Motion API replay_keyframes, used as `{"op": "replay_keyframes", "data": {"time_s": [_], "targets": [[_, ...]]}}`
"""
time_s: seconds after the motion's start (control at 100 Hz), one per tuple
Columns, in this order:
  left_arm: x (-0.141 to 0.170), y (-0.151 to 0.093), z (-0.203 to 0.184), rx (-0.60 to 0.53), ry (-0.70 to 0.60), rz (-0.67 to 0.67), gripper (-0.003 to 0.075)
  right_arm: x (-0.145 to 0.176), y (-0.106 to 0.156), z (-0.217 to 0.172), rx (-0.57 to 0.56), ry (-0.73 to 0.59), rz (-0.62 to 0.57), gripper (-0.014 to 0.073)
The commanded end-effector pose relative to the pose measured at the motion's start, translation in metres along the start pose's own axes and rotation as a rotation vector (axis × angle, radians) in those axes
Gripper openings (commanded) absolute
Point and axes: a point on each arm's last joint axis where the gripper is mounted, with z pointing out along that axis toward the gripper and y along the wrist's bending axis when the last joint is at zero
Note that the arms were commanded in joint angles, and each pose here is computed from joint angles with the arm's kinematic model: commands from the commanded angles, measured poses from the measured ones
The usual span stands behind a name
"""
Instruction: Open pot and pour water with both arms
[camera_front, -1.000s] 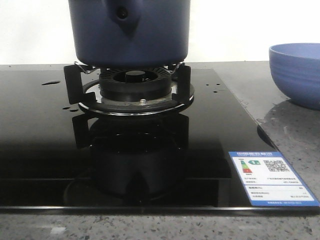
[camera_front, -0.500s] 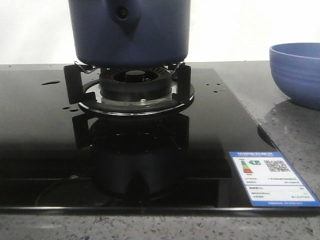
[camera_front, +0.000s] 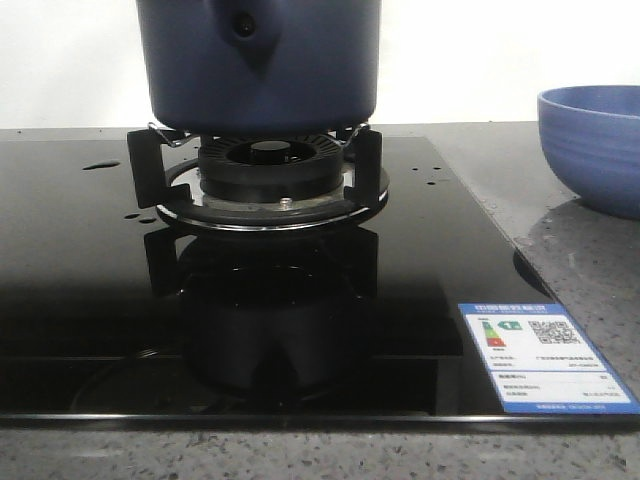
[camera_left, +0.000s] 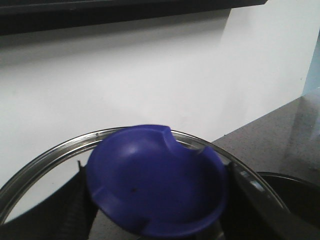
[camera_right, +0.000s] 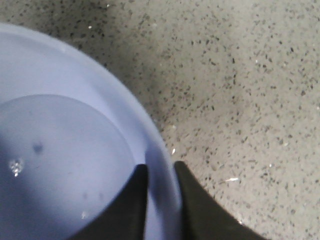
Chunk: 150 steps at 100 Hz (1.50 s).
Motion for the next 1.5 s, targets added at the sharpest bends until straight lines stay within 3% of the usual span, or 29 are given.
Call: {"op": "replay_keyframes", "data": {"time_s": [0.0,0.28,0.55,0.96,1.26,1.49], "targets": [[-0.029,-0.005,-0.014,-0.027,-0.11,-0.005,0.0341,-0.011,-0.002,-0.017,0.009,-0.104,-0.01,-0.0043],[-0.029,0.004,-0.015,-0.122,-0.114,-0.01,0.0341,-0.029,0.0,-0.047,-0.013,-0.164,-0.015,-0.0069],[-0.029,0.009,-0.015,-0.185,-0.116,-0.014,0.0341,-0.055,0.026,-0.105,-0.209,-0.293,-0.058,-0.0066],[-0.029,0.013,-0.016,-0.228,-0.118,-0.016,0.0341,-0.082,0.102,-0.154,-0.37,-0.406,-0.261,-0.0066],[-0.027,0.016,-0.014,-0.242,-0.111,-0.021,0.0341,-0.101,0.171,-0.155,-0.49,-0.504,-0.379,-0.0066],[-0.027,0.018,-0.015,-0.265,-0.112,-0.022,0.0341,-0.114,0.198,-0.144,-0.529,-0.624,-0.385,-0.0066]]}}
